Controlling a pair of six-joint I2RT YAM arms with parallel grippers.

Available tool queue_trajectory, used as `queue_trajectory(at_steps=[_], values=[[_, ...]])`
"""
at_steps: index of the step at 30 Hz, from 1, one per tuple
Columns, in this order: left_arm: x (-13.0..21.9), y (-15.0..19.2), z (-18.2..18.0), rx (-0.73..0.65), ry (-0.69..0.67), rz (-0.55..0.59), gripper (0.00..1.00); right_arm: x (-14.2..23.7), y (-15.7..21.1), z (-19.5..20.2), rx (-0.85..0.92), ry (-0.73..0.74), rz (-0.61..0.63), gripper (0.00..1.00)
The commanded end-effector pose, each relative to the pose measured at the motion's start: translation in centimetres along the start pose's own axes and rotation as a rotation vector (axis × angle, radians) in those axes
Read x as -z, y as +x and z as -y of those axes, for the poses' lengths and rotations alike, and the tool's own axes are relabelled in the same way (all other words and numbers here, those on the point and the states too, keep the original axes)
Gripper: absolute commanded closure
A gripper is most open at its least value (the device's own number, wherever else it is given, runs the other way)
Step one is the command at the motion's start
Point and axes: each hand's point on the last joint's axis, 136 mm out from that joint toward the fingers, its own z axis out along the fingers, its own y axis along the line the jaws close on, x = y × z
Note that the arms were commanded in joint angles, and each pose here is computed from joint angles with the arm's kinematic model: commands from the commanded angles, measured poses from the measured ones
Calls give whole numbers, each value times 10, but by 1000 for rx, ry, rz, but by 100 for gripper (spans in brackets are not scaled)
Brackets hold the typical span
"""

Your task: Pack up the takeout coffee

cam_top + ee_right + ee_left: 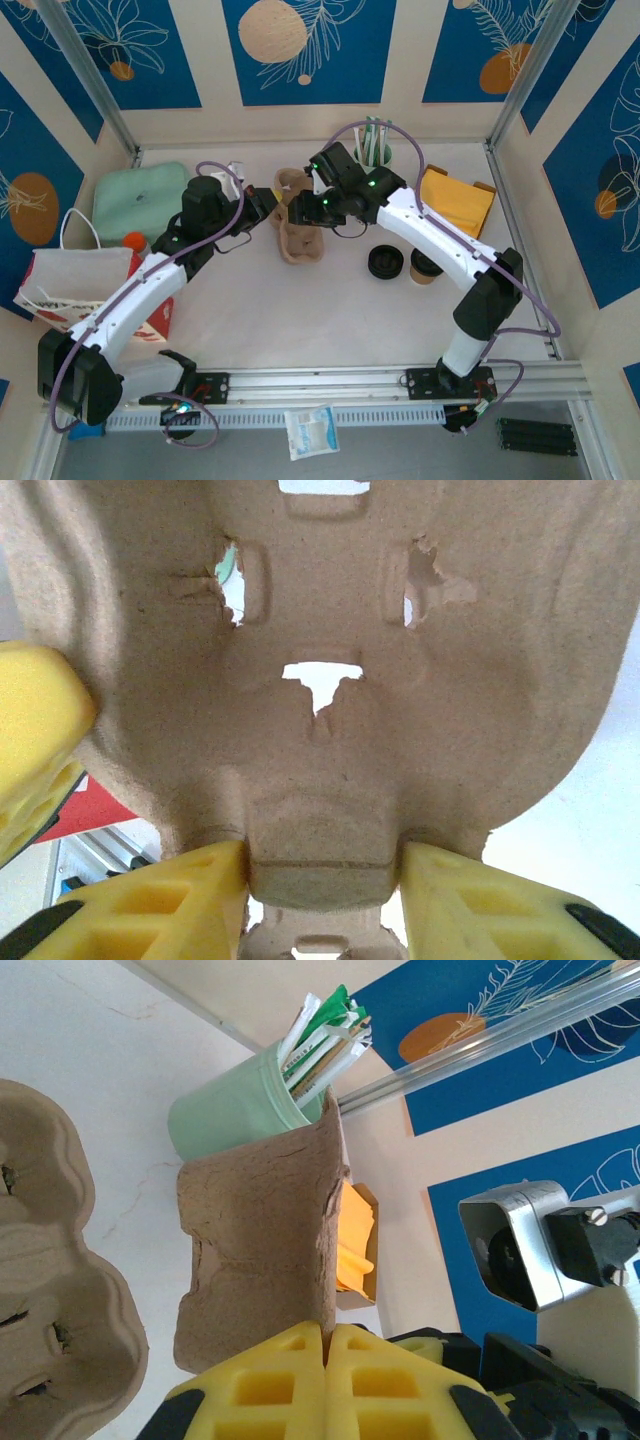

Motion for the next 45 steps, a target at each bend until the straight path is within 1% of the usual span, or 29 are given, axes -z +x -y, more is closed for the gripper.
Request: queue_trajectory(at_steps=[1,7,8,9,11,16,18,19,20,23,28,31,35,42,45], values=[[2,-7,19,-36,37,20,100,-1,-3,-8,10,-21,5,60],[2,-8,20,-37,40,20,100,0,-2,-6,5,-19,8,65],[3,-8,21,-38,44,19,96,1,-3,-5,4,-18,12,66],[3,-8,21,-38,43,21,83,3,-3,-5,3,-18,17,67],[3,-9,23,-44,47,21,70,5,-3,-3,-1,-15,23,68],[8,-13,32,-70,48,25,32,14,-3,3,-19,-16,46,69],[12,-17,36,-96,37,30,12,18,-3,6,-26,-13,54,69],[15,-19,38,-110,32,33,5,21,-3,8,-30,-12,59,69],[18,-21,39,-125,22,36,0,24,-3,10,-33,-11,65,69],[26,-23,36,-158,-22,27,1,34,-2,18,-47,-8,85,69],[35,-3,4,-193,-160,-58,1,59,1,32,-75,-19,131,69],[35,22,-18,-180,-204,-140,1,76,3,39,-90,-40,159,69],[29,62,-38,-180,-241,-238,1,92,8,48,-103,-58,181,69],[-3,133,-68,-169,-285,-364,1,101,18,65,-137,-84,183,69],[-19,154,-75,-169,-289,-404,1,100,23,71,-152,-94,180,69]])
